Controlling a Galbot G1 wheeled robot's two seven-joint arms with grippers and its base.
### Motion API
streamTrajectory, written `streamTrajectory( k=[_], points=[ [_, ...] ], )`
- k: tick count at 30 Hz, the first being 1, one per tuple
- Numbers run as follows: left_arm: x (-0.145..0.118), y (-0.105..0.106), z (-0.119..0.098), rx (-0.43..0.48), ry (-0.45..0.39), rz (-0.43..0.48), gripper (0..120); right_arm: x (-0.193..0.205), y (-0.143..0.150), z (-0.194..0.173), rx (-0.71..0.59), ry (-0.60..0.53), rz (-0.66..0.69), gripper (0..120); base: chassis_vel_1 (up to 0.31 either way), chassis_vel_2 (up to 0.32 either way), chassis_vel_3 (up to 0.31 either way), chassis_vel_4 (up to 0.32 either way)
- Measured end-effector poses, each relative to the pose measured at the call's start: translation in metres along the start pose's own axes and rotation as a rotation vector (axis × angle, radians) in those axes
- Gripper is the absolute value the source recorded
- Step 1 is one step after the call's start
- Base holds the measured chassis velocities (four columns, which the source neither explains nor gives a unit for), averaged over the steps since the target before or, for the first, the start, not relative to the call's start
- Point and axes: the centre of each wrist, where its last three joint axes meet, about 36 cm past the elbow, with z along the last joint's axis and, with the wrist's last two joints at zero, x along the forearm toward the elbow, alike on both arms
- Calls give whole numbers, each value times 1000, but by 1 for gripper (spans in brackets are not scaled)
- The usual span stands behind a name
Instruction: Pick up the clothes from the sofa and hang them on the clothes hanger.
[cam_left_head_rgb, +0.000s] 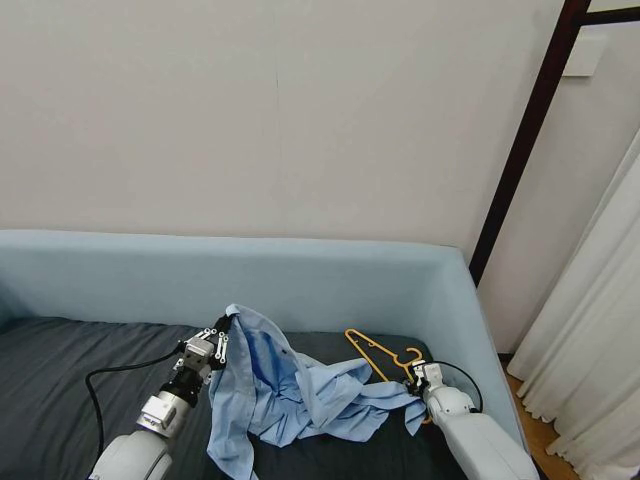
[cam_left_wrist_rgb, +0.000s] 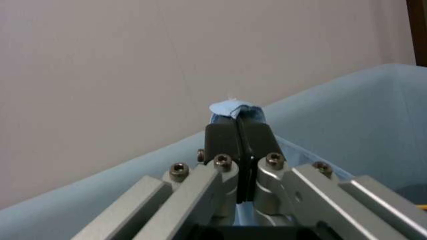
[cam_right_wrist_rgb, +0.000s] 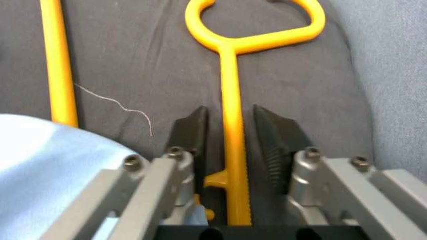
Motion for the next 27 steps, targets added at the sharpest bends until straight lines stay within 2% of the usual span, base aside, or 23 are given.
streamTrajectory(
  k=[6, 13, 18, 23, 24, 27],
  points=[
    [0, 0, 0, 0, 0, 0, 0, 1, -3, 0, 7, -8, 1, 5, 0, 0, 0, 0],
    [0, -1, 0, 1, 1, -1, 0, 6, -13, -8, -4, -65, 12, 5, 0, 0, 0, 0],
    [1, -1, -1, 1, 1, -1, 0, 17, -28, -23, -13, -149, 18, 5, 0, 0, 0, 0],
    [-1, -2, -1, 2, -2, 5, 0, 41, -47, -51, -4, -306, 41, 5, 0, 0, 0, 0],
    [-1, -2, -1, 2, -2, 5, 0, 41, -47, -51, -4, -306, 41, 5, 0, 0, 0, 0],
    [-2, -3, -2, 5, -5, 8, 0, 60, -52, -67, 6, -404, 61, 5, 0, 0, 0, 0]
  ],
)
